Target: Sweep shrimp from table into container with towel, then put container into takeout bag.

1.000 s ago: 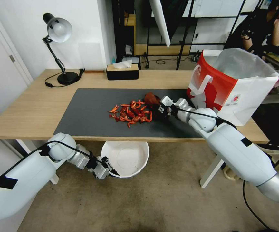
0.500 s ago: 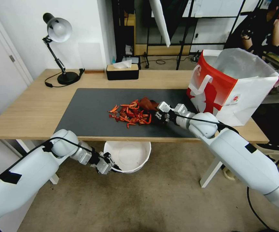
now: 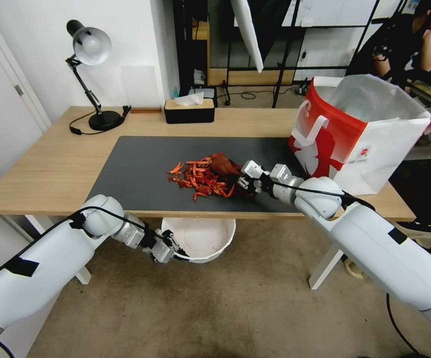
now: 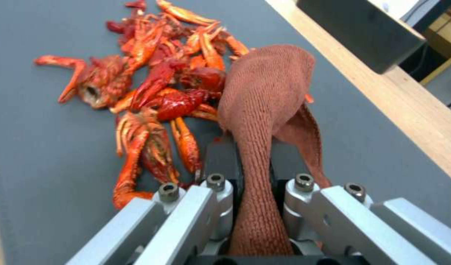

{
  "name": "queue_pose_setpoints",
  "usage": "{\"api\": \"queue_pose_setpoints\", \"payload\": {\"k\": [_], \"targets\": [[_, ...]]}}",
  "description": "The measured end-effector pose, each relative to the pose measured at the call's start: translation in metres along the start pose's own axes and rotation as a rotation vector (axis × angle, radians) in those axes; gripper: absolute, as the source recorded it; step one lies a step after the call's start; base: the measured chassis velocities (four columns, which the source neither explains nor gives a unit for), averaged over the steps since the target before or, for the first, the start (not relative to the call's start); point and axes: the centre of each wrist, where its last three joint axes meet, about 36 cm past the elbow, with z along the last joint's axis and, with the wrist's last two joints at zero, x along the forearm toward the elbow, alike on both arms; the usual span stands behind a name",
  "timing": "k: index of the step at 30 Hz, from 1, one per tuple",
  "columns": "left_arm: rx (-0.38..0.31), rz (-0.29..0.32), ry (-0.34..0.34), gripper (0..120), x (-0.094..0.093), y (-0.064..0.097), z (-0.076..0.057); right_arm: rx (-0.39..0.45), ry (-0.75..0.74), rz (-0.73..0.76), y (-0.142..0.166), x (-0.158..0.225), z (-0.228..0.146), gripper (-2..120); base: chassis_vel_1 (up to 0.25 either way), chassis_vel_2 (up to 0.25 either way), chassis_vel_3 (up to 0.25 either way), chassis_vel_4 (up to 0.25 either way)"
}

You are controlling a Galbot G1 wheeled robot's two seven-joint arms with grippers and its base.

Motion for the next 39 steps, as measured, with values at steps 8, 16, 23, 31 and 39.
{"api": "queue_pose_setpoints", "payload": {"k": [8,16,23,31,39], "targets": [[0.000,-0.004,0.001,0,0.001,0.001,0.000,0.009,-0.002,-0.025,0.008,0.006,-0.002,6,0.000,0.000,0.000,0.000],[0.002,-0.006,0.007,0,0.004,-0.001,0.001,0.026,-0.020,-0.072,0.024,0.020,-0.013,6,0.000,0.000,0.000,0.000],[0.005,-0.011,0.009,0,0.006,-0.002,0.001,0.040,-0.025,-0.102,0.033,0.031,-0.018,6,0.000,0.000,0.000,0.000],[0.009,-0.017,0.009,0,0.007,-0.005,0.002,0.049,-0.021,-0.138,0.046,0.048,-0.017,6,0.000,0.000,0.000,0.000],[0.011,-0.019,0.008,0,0.007,-0.007,0.003,0.053,-0.015,-0.178,0.060,0.061,-0.014,6,0.000,0.000,0.000,0.000]]}}
